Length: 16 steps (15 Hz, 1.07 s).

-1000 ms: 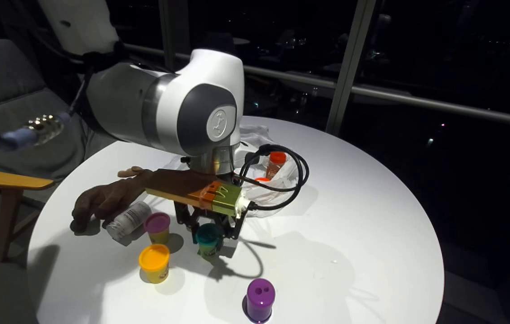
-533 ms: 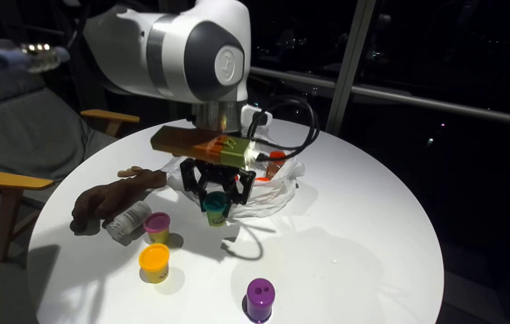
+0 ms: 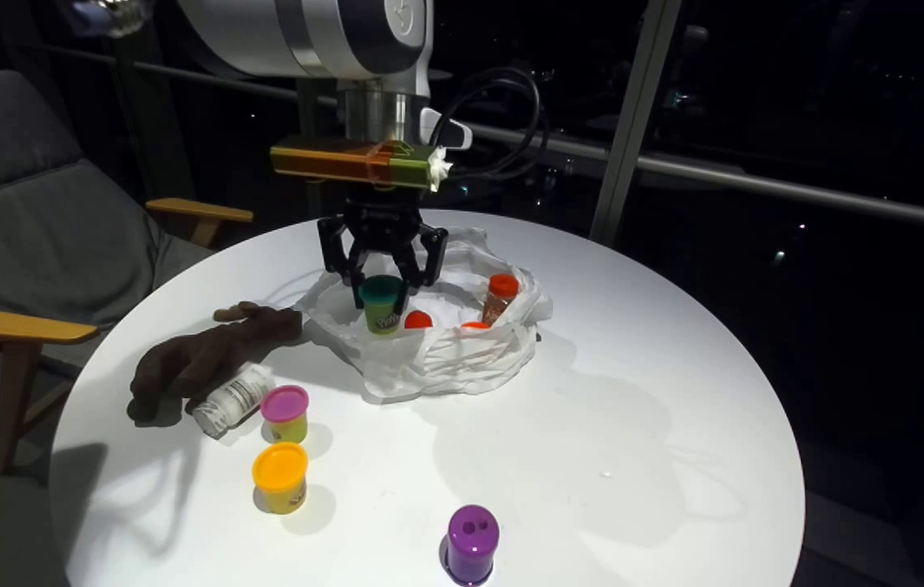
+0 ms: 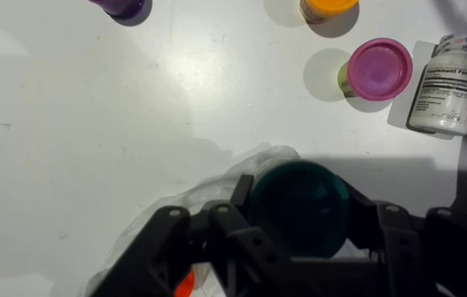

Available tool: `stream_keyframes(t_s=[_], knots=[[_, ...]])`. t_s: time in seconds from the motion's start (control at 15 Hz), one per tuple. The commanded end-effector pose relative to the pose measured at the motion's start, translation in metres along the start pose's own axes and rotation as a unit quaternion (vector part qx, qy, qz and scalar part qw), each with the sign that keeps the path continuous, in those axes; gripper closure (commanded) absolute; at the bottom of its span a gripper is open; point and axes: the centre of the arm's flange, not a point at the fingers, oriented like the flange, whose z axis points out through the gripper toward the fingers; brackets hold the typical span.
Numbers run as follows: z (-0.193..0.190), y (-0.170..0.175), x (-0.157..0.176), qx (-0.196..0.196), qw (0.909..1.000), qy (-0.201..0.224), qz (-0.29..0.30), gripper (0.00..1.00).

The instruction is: Pick up all the objects surrounding the plastic and arrange them on the plastic

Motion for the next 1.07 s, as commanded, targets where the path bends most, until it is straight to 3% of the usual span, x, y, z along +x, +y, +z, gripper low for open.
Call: stream_keyframes(t_s=[0.0,0.53,1.0], knots=[[0.008,0.002,0.054,-0.015,0.9998,0.016,0.000,0.76],[0.028,0.011,0.099,-0.010,0.9985,0.052,0.008,0.76],[0.068,0.013,0.112,-0.021,0.9987,0.047,0.005,0.76]])
